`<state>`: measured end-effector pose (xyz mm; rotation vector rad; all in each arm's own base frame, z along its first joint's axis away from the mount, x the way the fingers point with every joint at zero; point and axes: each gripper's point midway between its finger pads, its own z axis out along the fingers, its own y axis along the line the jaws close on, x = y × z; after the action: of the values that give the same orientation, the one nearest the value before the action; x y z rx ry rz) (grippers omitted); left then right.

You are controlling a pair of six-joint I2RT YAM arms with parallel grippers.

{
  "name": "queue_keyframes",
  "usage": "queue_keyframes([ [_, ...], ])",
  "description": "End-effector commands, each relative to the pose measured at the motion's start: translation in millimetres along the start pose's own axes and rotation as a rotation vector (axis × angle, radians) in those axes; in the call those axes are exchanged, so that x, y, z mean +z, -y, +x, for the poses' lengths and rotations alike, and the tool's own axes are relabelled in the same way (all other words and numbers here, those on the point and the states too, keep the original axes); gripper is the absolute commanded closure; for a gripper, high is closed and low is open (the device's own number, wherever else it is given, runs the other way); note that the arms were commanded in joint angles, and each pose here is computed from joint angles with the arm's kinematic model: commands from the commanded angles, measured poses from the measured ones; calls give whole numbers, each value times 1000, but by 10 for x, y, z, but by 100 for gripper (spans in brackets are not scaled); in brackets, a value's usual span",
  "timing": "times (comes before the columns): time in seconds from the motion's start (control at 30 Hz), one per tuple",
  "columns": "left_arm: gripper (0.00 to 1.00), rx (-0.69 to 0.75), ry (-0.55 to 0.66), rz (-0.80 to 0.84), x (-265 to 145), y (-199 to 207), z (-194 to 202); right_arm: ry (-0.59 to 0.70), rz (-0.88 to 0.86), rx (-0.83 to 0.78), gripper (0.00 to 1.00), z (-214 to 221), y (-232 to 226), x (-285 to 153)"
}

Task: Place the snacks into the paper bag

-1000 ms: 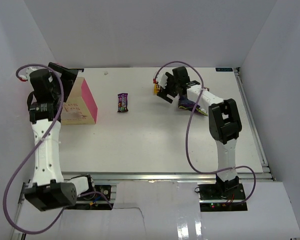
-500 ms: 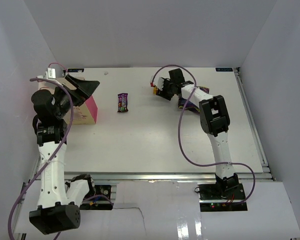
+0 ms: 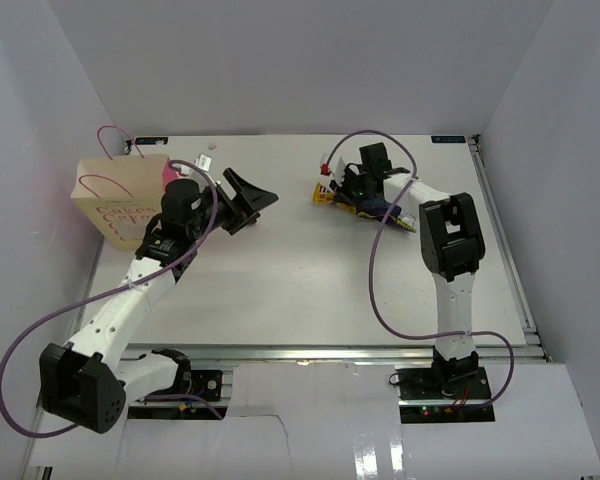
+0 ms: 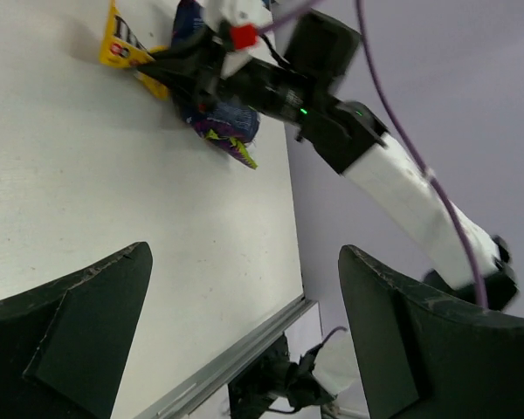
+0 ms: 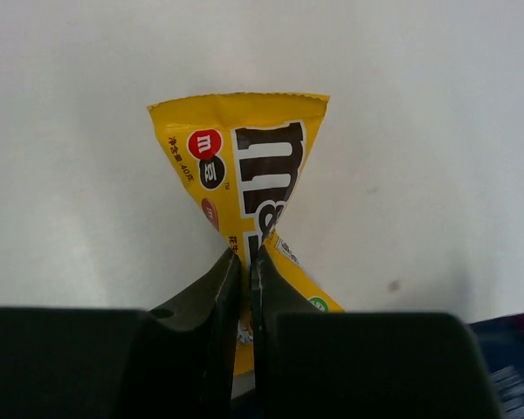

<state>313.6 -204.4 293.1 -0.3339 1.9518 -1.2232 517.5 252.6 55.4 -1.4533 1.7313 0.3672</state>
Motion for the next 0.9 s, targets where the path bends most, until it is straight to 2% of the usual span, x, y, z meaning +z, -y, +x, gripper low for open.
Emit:
queue_keyframes([
  [0.0,2,-54,52,-68,252,-236,61,163,-173,141,90,-457,-524,-450],
  [0.03,2,-62,46,-79,312,-291,111,223,-198,151,91,-665,-619,-628],
  [0.07,2,-65,30,-89,377,-338,190,214,-239,210,92,-560,-833,-672],
  [0.13,2,-75,18,-92,556,-415,248,272,-254,264,92,-740,-974,-893],
  [0.23,2,-85,-31,-96,789,-480,401,296,-289,331,92,-753,-1263,-1096],
  [0.57,5,-84,-167,-85,1224,-410,771,341,-322,348,92,-907,-1636,-1390],
  [0.77,16,-102,-231,-79,1205,-426,939,350,-306,345,92,-1008,-1588,-1402],
  [0.87,34,-116,-262,-89,1192,-467,1022,360,-298,338,92,-1060,-1550,-1413],
])
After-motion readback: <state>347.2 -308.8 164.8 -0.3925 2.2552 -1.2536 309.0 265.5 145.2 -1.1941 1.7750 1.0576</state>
